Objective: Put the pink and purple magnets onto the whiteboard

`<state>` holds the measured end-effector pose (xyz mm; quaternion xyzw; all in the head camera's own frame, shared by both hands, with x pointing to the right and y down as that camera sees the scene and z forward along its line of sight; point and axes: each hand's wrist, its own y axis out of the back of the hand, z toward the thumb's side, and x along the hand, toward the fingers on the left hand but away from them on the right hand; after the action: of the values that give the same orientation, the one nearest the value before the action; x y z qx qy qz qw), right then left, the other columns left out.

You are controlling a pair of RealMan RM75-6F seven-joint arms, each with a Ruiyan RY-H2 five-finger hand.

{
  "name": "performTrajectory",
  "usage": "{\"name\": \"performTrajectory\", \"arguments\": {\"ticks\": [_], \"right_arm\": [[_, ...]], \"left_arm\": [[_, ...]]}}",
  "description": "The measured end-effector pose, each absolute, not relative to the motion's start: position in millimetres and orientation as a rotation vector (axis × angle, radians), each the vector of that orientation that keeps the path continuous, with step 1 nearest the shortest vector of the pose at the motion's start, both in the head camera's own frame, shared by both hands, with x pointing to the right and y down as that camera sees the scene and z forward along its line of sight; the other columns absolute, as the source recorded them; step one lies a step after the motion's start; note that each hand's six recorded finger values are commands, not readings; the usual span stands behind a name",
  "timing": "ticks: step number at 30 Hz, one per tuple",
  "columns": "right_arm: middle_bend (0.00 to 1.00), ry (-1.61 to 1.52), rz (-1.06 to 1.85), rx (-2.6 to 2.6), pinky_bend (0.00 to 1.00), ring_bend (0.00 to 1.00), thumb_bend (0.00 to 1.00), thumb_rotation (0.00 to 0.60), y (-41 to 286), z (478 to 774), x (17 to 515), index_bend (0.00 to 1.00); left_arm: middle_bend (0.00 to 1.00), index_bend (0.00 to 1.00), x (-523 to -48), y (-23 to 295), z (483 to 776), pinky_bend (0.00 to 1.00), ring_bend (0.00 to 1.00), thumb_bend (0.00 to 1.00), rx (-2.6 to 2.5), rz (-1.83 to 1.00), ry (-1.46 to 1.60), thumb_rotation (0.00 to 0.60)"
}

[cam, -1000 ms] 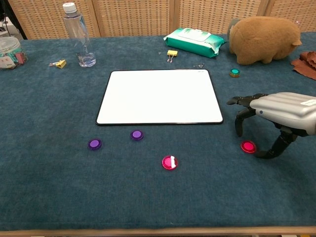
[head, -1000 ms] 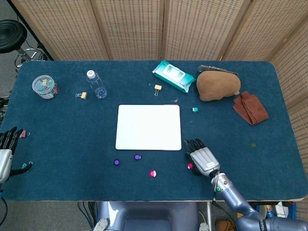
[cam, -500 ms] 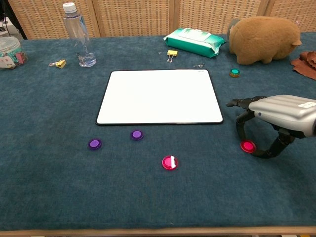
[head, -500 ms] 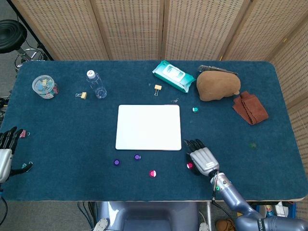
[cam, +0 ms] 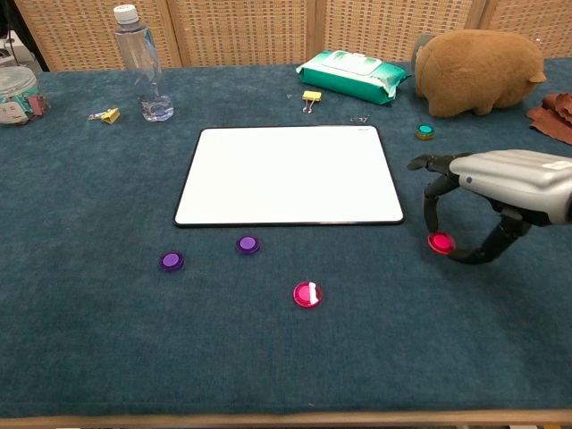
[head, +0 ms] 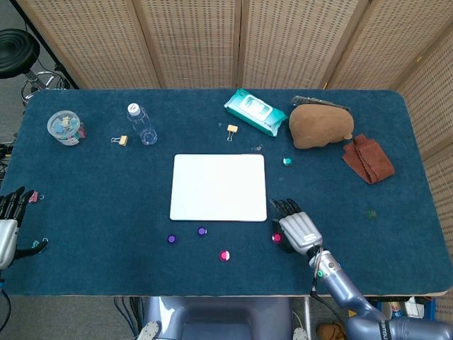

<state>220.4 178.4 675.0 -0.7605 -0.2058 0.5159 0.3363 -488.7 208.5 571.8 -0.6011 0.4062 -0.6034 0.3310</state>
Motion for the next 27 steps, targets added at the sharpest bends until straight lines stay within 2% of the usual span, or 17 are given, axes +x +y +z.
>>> {"name": "performTrajectory", "arguments": {"ticks": [9, 17, 20, 22, 27], "right_arm": [[0.0, -0.634, 1.332, -1.977, 0.0, 0.0, 0.41, 0.6, 127, 666, 192, 0.55], [0.0, -0.615, 1.368, -1.986, 0.0, 0.0, 0.42, 0.6, 105, 677, 160, 0.54], [0.0, -0.599, 1.396, -1.978, 0.0, 0.0, 0.42, 0.6, 99, 684, 150, 0.45], [0.0, -0.584, 1.413, -1.971, 0.0, 0.0, 0.42, 0.6, 96, 688, 145, 0.35], [0.0, -0.543, 1.453, -1.955, 0.0, 0.0, 0.42, 0.6, 94, 694, 141, 0.3]], "left_arm": [[0.0, 0.0, -489, 209, 572, 0.0, 0.0, 0.0, -1.573, -1.581, 1.06, 0.6], [0.0, 0.0, -491, 208, 575, 0.0, 0.0, 0.0, -1.58, -1.592, 1.064, 0.6], [0.0, 0.0, -491, 207, 574, 0.0, 0.0, 0.0, -1.588, -1.591, 1.075, 0.6], [0.0, 0.0, -492, 206, 573, 0.0, 0.0, 0.0, -1.587, -1.59, 1.081, 0.6], [0.0, 0.0, -496, 205, 572, 0.0, 0.0, 0.0, -1.595, -1.595, 1.095, 0.6]]}}
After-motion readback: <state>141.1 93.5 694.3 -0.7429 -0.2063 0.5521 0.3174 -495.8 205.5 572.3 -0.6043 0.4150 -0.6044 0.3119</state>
